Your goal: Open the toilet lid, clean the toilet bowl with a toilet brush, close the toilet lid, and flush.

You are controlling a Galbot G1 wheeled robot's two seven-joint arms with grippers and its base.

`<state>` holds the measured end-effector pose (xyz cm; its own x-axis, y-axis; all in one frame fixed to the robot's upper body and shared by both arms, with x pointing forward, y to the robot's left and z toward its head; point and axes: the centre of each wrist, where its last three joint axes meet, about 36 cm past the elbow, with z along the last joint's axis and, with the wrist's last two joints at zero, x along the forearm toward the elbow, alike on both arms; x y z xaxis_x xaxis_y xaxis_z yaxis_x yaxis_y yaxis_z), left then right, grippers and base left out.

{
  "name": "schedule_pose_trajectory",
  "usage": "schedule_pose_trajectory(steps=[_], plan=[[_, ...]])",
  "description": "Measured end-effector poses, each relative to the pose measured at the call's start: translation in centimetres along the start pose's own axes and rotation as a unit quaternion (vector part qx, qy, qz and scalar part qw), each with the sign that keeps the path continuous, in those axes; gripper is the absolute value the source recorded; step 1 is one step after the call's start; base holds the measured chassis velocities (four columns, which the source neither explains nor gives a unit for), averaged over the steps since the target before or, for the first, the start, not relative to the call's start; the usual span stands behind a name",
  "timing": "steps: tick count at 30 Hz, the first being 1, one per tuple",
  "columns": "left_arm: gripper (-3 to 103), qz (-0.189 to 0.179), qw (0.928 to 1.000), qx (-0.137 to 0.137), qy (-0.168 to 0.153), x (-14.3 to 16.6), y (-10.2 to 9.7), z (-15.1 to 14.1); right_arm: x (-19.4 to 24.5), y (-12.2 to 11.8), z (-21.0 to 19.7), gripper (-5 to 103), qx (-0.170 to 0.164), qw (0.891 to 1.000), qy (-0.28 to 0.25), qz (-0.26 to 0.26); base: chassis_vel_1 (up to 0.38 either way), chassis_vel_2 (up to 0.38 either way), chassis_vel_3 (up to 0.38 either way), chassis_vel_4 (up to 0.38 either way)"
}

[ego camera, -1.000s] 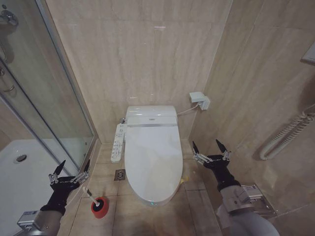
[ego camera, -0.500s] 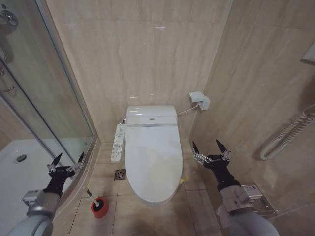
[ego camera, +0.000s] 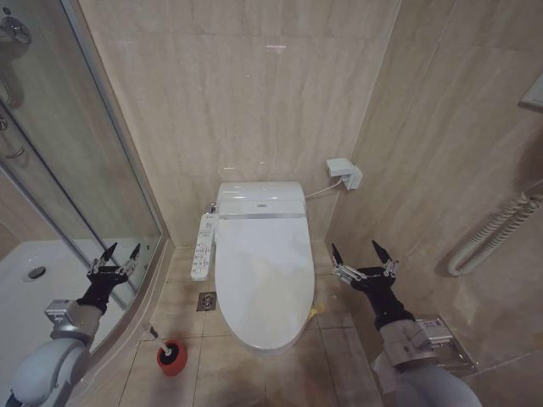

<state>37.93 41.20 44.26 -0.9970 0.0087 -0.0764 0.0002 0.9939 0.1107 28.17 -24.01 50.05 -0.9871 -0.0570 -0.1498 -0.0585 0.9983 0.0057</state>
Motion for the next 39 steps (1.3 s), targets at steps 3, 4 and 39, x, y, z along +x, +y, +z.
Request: schedule_pose_trajectory(steps=[3, 4, 39], plan=[[58, 0.008, 1.0000, -0.002, -0.002, -0.5, 0.6, 0.2, 0.0, 0.0, 0.0, 100, 0.000, 1.000, 0.000, 0.000, 0.000, 0.000, 0.000, 0.000], [58, 0.013, 0.9999, -0.004, -0.002, -0.7, 0.9, 0.4, 0.0, 0.0, 0.0, 100, 0.000, 1.000, 0.000, 0.000, 0.000, 0.000, 0.000, 0.000], [0, 0.055, 0.9982, -0.022, -0.005, -0.1, 1.2, 3.2, 0.0, 0.0, 0.0, 100, 0.000, 1.000, 0.000, 0.000, -0.030, 0.033, 0.033, -0.032]])
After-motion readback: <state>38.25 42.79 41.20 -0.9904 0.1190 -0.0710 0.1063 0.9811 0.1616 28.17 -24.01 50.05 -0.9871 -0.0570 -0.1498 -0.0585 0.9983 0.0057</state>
